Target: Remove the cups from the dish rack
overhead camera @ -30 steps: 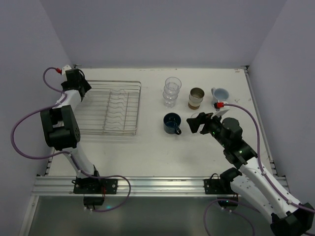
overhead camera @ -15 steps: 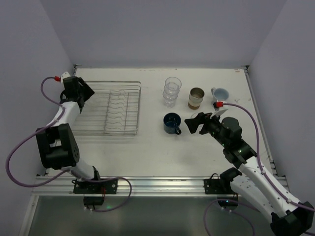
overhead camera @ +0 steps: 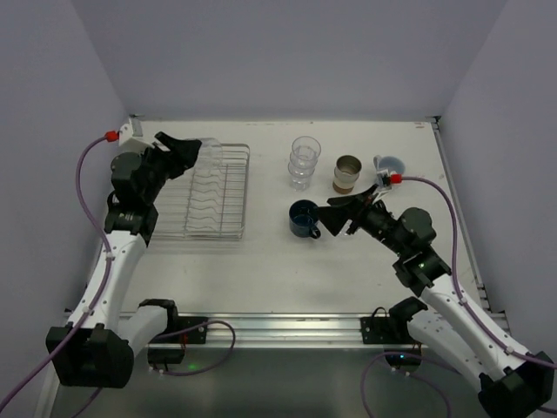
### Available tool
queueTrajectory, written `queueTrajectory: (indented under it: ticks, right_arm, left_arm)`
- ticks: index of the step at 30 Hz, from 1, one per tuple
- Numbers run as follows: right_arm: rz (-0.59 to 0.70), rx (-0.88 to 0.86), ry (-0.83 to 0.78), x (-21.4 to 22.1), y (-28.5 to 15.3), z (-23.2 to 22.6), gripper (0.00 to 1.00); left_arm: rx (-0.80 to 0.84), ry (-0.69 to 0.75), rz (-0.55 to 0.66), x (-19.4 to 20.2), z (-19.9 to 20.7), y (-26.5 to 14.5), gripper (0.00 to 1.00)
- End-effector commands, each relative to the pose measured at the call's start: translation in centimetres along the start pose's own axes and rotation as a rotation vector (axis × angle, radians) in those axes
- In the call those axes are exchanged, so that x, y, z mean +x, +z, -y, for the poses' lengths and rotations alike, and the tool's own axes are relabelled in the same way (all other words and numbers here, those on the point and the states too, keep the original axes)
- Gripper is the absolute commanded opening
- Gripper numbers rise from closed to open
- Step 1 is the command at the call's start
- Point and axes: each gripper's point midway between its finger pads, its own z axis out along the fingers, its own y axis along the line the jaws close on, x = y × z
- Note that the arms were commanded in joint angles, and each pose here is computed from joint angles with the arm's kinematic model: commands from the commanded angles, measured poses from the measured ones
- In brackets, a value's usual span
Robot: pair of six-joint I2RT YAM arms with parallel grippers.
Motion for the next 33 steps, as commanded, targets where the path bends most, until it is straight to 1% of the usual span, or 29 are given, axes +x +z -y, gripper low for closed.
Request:
queueTrajectory:
  ticks: [1,3,7,8,9,10,14,15,19,20,23,24,26,29,30,32,33]
  right_arm:
    - [0.024,-0.186,0.03,-1.8,0.9,-4.2,0.91]
    - [0.016,-0.215,0.029,-2.2,1.4,-5.0,0.91]
    - [-0.013,-0.278,0.041,-2.6,2.9,-6.7,0.91]
    - [-0.021,-0.291,0.056,-2.5,3.5,-6.8,0.91]
    - [-0.027,-0.314,0.06,-2.5,3.8,-7.4,0.91]
    - [-0.016,-0.336,0.06,-2.8,4.0,-7.9,0.92]
    - [-0.051,-0.341,0.066,-2.3,5.6,-8.0,0.91]
    - [-0.046,-0.341,0.059,-2.8,5.8,-8.2,0.91]
    - [-0.06,-0.359,0.054,-3.0,6.0,-8.7,0.9]
    - [-0.062,-0.369,0.054,-3.0,5.9,-9.1,0.86]
    - [-0.075,-0.418,0.059,-3.1,5.8,-10.4,0.78]
    - [-0.079,-0.43,0.063,-3.1,5.8,-10.7,0.72]
    - [-0.093,-0.465,0.083,-2.7,5.9,-11.4,0.67]
    - [-0.093,-0.487,0.11,-2.3,6.0,-11.7,0.5]
    - [-0.096,-0.482,0.119,-1.9,6.1,-11.3,0.44]
    - [-0.094,-0.488,0.13,-1.7,6.1,-11.3,0.29]
    - [-0.097,-0.481,0.134,-1.4,6.1,-11.0,0.21]
  left_arm:
    - [0.287,-0.074,-0.081,2.2,6.7,-2.0,0.1]
    - [0.388,-0.103,-0.119,3.2,8.7,-3.3,0.1]
    - [0.593,-0.223,-0.174,5.7,12.2,-6.0,0.09]
    - [0.619,-0.24,-0.188,6.2,12.8,-6.4,0.09]
    - [0.653,-0.266,-0.233,7.5,13.6,-7.0,0.08]
    - [0.691,-0.269,-0.231,7.5,14.4,-7.4,0.08]
    - [0.788,-0.313,-0.277,9.2,16.9,-8.8,0.08]
    - [0.825,-0.319,-0.285,9.5,17.8,-9.5,0.08]
    - [0.87,-0.33,-0.271,9.7,19.2,-10.2,0.08]
    - [0.872,-0.332,-0.267,9.8,19.3,-10.1,0.08]
    - [0.883,-0.328,-0.273,10.6,20.0,-10.1,0.08]
    - [0.9,-0.326,-0.275,10.8,20.3,-10.4,0.08]
    - [0.894,-0.332,-0.279,11.2,20.4,-10.2,0.09]
    - [0.893,-0.328,-0.266,11.3,20.6,-10.2,0.16]
    - [0.898,-0.323,-0.267,11.4,20.7,-10.3,0.2]
    - [0.897,-0.312,-0.262,11.4,20.7,-10.4,0.25]
    - [0.888,-0.302,-0.268,11.6,20.6,-10.3,0.34]
